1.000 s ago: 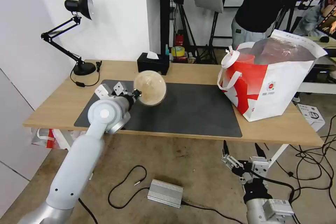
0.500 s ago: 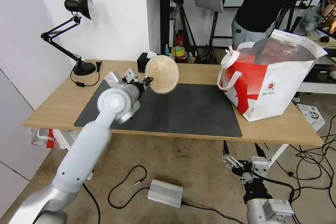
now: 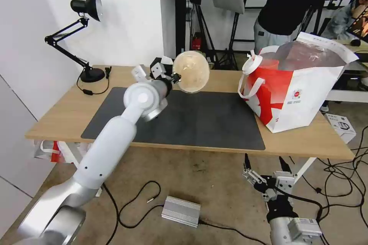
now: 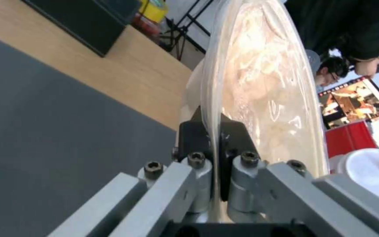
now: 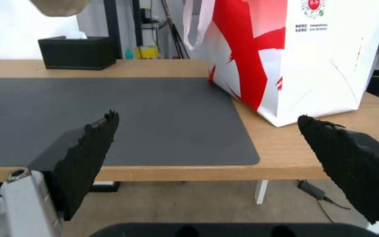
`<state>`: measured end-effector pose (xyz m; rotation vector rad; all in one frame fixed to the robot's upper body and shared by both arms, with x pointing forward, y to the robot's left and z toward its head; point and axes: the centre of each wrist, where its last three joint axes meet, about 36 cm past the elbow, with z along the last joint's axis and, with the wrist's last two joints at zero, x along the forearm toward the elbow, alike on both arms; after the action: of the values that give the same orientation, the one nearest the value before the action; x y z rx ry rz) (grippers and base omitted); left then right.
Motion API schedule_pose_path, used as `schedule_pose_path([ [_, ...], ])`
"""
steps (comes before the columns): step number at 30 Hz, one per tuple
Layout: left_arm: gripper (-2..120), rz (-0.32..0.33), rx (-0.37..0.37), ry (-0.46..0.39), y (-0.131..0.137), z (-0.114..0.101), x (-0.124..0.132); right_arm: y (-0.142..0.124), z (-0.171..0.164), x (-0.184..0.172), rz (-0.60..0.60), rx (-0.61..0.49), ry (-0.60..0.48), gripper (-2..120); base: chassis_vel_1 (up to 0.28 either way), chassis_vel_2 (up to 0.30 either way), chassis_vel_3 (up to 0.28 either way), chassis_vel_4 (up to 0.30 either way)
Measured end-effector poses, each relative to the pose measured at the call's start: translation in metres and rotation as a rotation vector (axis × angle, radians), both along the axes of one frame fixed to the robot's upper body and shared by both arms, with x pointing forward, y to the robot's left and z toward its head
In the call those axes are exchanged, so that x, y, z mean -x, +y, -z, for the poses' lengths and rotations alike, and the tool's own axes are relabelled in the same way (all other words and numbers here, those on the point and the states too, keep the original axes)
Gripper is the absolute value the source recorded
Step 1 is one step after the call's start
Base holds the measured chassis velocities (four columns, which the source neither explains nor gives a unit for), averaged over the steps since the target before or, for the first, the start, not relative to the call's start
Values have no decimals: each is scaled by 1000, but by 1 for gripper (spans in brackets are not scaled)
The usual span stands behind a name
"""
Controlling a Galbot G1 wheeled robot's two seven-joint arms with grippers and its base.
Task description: Pick up the trash from the table and place it into the takeout bag.
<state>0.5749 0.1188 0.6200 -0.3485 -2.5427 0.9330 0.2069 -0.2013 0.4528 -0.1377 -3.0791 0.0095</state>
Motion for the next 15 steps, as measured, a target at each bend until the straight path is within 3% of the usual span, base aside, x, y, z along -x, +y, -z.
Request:
schedule_pose_path([
  [15,0,48,-24,9,-46,-9,-20,0,0,0,0,0,0,100,0,0,0,0],
])
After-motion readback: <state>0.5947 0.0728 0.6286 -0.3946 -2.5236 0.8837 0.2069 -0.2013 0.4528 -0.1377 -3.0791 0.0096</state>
